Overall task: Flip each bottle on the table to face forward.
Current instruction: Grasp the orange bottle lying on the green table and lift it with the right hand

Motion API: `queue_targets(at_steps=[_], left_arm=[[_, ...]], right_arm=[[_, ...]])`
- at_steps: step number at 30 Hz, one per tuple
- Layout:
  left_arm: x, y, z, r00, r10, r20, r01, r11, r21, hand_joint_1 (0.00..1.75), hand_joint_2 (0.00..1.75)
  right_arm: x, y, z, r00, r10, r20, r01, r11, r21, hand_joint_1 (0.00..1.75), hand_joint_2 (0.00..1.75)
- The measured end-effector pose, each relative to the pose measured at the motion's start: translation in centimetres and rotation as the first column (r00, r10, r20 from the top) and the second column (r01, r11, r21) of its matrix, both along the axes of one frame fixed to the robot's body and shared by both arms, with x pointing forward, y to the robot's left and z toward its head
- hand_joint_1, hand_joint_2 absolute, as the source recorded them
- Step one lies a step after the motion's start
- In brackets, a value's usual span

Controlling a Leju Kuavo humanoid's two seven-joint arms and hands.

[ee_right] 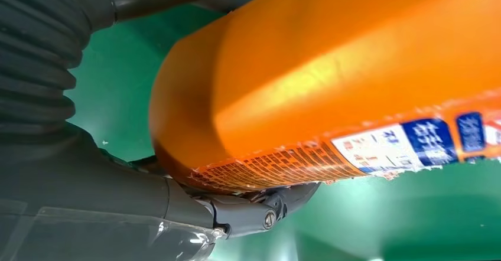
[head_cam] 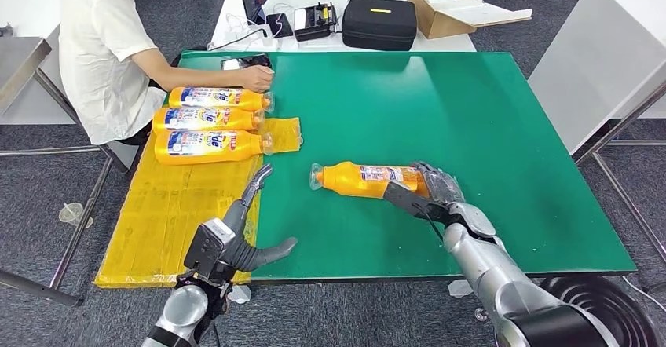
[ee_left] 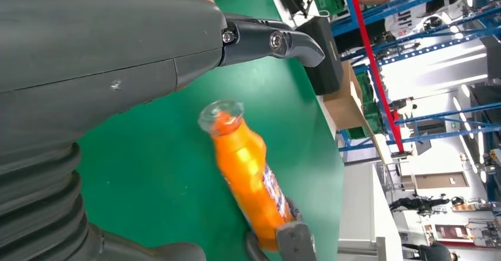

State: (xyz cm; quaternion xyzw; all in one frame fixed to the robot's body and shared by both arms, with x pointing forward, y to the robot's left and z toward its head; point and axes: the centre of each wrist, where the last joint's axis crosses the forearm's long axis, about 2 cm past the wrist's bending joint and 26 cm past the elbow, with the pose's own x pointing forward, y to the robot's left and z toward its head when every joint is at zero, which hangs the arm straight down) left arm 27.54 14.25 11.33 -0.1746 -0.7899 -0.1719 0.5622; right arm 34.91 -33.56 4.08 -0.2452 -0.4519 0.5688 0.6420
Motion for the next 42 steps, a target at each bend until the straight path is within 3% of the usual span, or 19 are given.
queue_targets(at_steps=[10, 27, 36, 42], left_arm=[[0.5, -0.1, 0.2, 0.999, -0.028, 0.022, 0.028, 0.999, -0.022, 0.00, 1.75], [0.3, -0.5, 0.2, 0.999, -0.043, 0.031, 0.044, 0.999, -0.027, 0.00, 1.75], [-0.2, -0.8, -0.1, 1.000, 0.020, 0.013, -0.018, 0.994, -0.106, 0.00, 1.75], [-0.4, -1.1, -0.2, 1.000, 0.023, -0.004, -0.024, 0.990, -0.140, 0.00, 1.75]], right_arm=[[-0.1, -1.3, -0.1, 0.999, -0.007, -0.033, 0.010, 0.995, 0.102, 1.75, 1.75], [-1.4, -1.3, -1.3, 0.997, 0.012, 0.071, -0.025, 0.981, 0.193, 1.75, 1.75], [-3.7, 0.8, -3.0, 0.966, -0.082, 0.244, -0.041, 0.887, 0.460, 1.75, 1.75], [-4.3, 1.9, -3.2, 0.958, -0.111, 0.265, -0.045, 0.853, 0.520, 1.75, 1.75]])
